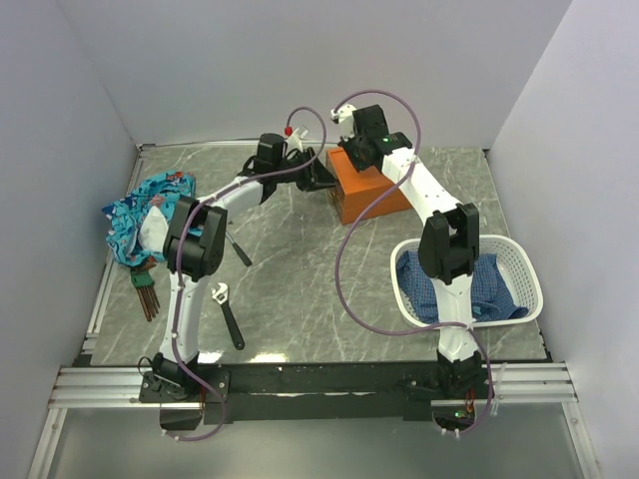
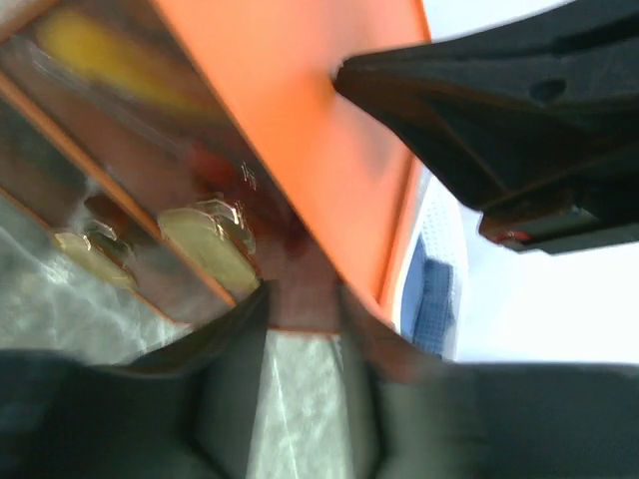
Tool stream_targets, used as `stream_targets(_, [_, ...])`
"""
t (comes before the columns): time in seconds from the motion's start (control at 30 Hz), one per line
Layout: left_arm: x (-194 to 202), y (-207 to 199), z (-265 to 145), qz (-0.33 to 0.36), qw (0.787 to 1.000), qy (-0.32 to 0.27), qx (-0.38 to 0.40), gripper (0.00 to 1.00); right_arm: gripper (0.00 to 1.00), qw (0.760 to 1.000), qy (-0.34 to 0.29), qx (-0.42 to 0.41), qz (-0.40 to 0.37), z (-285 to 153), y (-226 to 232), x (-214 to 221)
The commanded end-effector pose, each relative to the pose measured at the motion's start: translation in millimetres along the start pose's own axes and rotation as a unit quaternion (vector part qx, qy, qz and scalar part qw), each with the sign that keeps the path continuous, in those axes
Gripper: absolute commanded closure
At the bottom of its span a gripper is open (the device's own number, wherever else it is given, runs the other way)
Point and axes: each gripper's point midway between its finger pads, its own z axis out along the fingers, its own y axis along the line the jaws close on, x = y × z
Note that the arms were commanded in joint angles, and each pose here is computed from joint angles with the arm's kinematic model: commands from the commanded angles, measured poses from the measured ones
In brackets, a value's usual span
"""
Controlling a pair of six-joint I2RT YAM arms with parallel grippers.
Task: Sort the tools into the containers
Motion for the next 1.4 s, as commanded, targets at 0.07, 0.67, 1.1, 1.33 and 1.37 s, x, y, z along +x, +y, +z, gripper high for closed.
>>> stream_targets(0.07, [-9,-23,-10,-0.006,1.000,-0.025,-0.017,0.47,1.00,0.987,0.138,-0.078,0.002,15,50,83])
stream_targets(0.67, [-9,50,-18,-0.174,0.978,-0.117,0.010,0.36,1.00,0.985,0.155,-0.080,0.001,22,53,94])
stream_targets(1.1, [9,72,14,-0.193,0.974,-0.106,0.059,0.40,1.00,0.980,0.180,-0.088,-0.003,20,59,112])
stream_targets(1.33, [20,73,31,-0.203,0.971,-0.103,0.073,0.46,1.00,0.978,0.188,-0.085,-0.007,19,60,118])
stream_targets(1.37, [19,72,32,-0.202,0.971,-0.107,0.075,0.47,1.00,0.978,0.190,-0.085,-0.007,20,59,119])
